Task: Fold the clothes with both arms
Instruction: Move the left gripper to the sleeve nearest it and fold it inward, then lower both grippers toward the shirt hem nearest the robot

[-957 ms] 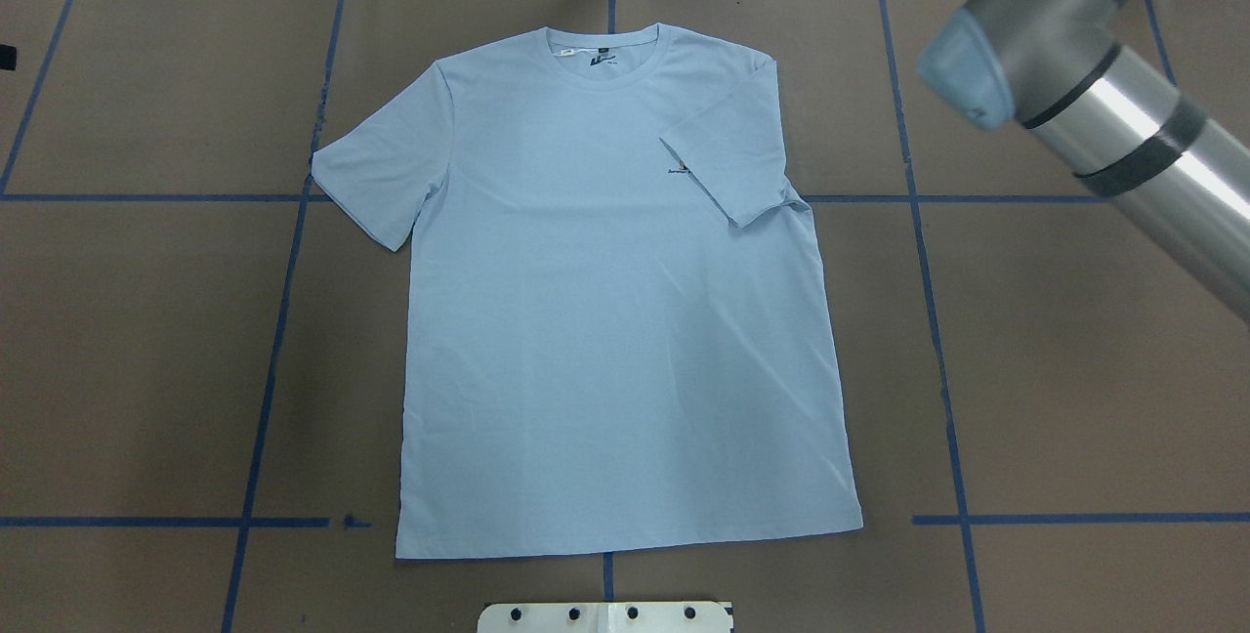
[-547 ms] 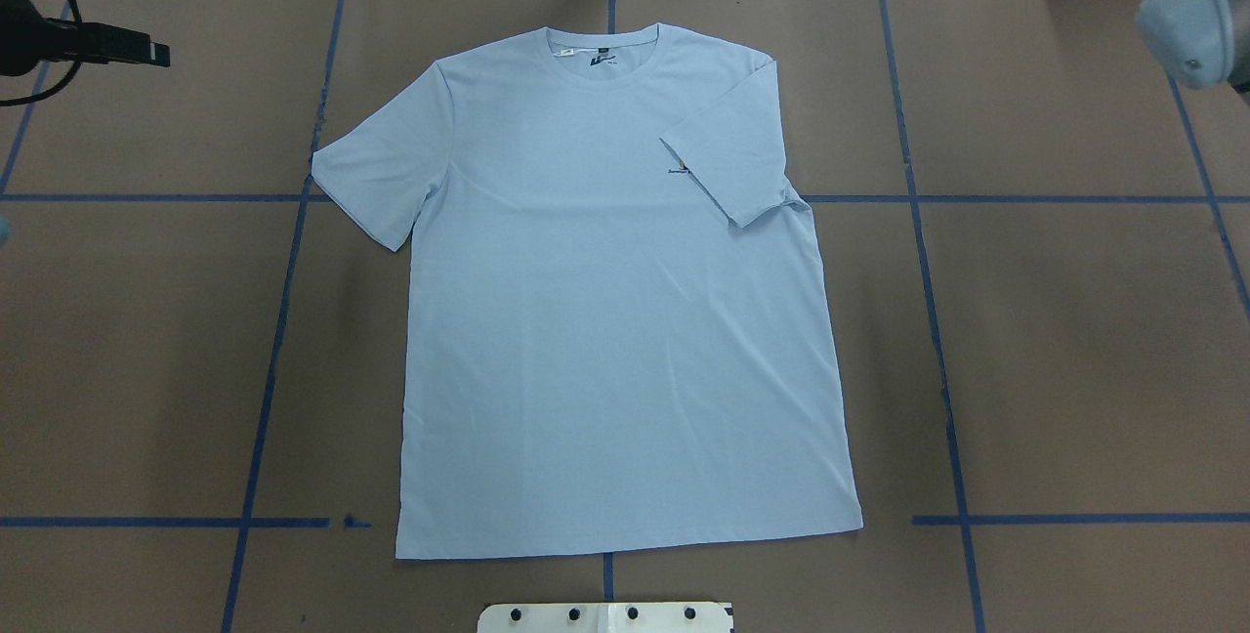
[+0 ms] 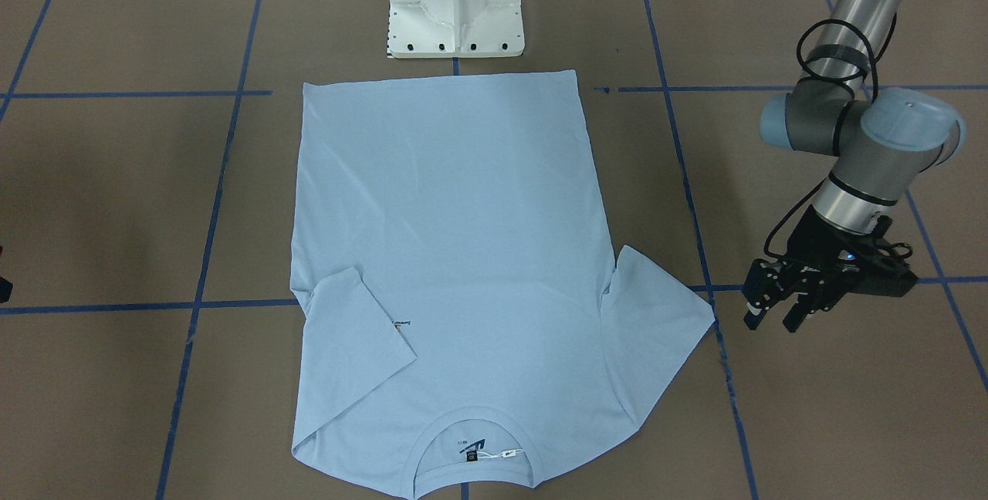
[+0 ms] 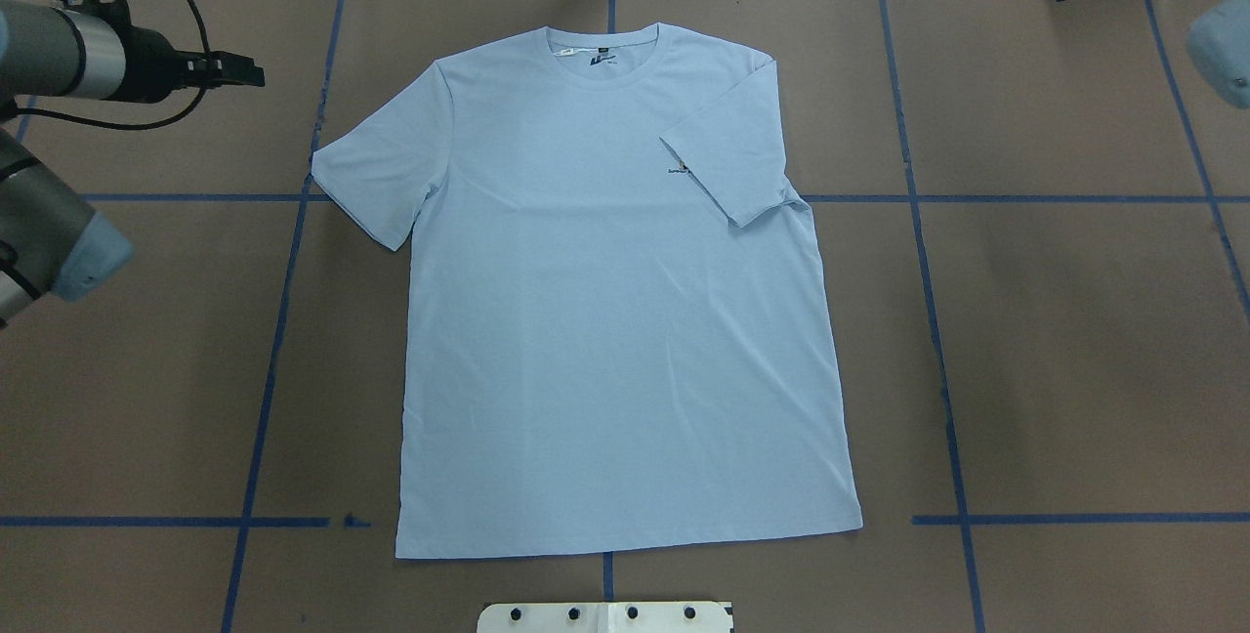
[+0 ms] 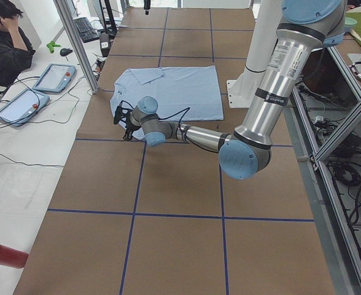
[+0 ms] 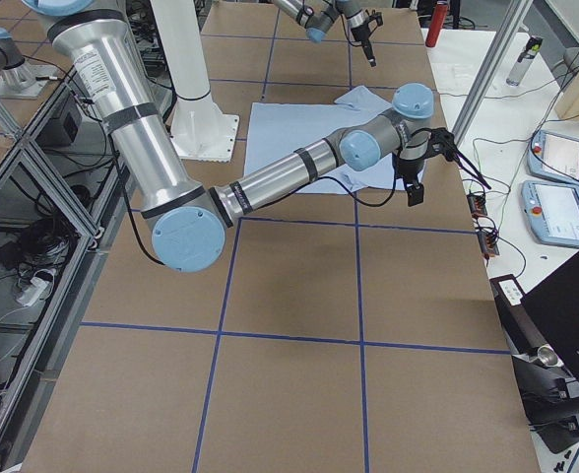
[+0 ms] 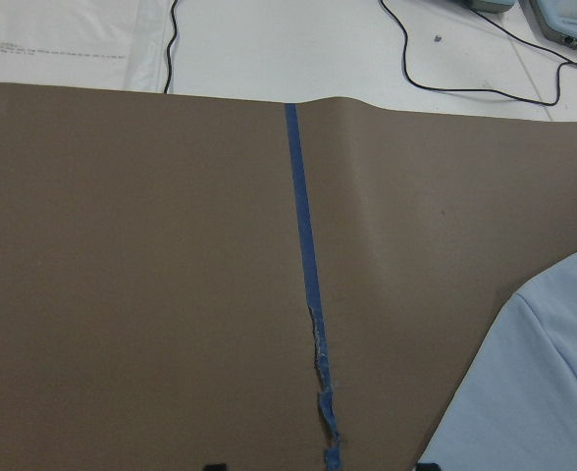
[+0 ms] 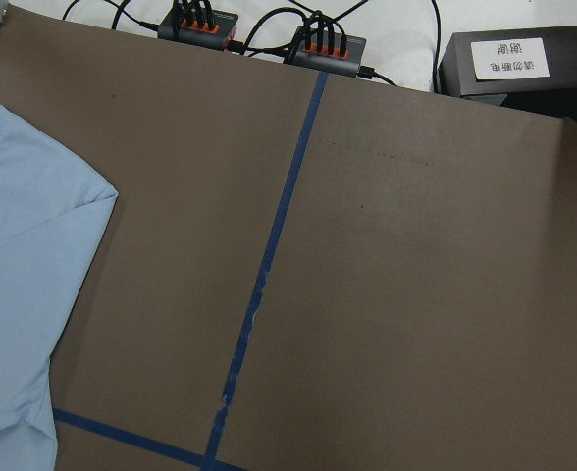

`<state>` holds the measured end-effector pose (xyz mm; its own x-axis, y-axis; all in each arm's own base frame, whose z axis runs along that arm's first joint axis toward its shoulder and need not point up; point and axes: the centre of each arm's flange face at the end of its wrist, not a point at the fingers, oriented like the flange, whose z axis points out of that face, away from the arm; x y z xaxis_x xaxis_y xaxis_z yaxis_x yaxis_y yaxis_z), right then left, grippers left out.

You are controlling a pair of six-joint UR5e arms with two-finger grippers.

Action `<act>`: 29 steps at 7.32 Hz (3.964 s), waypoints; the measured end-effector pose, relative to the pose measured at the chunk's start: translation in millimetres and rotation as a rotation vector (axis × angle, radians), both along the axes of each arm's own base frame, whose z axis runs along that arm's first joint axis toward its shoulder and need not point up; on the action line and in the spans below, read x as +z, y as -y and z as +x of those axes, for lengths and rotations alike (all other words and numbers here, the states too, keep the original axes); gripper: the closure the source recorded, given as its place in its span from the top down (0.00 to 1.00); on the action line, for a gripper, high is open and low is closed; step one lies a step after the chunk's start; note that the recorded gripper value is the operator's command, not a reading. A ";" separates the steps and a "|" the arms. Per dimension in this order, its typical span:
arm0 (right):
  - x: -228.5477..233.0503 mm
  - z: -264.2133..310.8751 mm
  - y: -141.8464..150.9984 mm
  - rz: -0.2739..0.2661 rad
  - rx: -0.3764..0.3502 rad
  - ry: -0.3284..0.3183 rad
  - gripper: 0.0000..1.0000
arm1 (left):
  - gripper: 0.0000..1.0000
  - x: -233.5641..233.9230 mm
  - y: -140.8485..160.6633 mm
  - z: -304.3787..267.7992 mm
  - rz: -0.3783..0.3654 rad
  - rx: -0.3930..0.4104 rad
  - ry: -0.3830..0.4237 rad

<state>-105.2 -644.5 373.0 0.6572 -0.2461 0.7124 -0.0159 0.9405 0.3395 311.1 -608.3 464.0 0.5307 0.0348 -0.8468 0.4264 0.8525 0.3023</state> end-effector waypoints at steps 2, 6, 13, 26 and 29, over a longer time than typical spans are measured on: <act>3.5 0.1 -0.8 -0.003 0.001 0.000 1.00 | 0.61 4.3 -13.7 35.7 -0.041 -0.023 -0.017; 5.5 -0.2 -0.9 -0.007 0.003 -0.001 1.00 | 0.55 8.9 -28.6 65.0 -0.063 -0.017 -0.018; 9.5 -0.4 -0.2 -0.014 0.003 -0.004 1.00 | 0.04 21.2 -35.3 82.2 -0.067 -0.026 0.013; 11.6 -0.3 -3.0 -0.019 0.005 -0.003 1.00 | 0.00 -161.2 -21.4 216.3 -0.181 -0.015 0.090; 11.6 -0.5 -3.5 -0.019 0.005 -0.002 1.00 | 0.26 -175.2 -5.0 239.2 -0.209 -0.039 0.095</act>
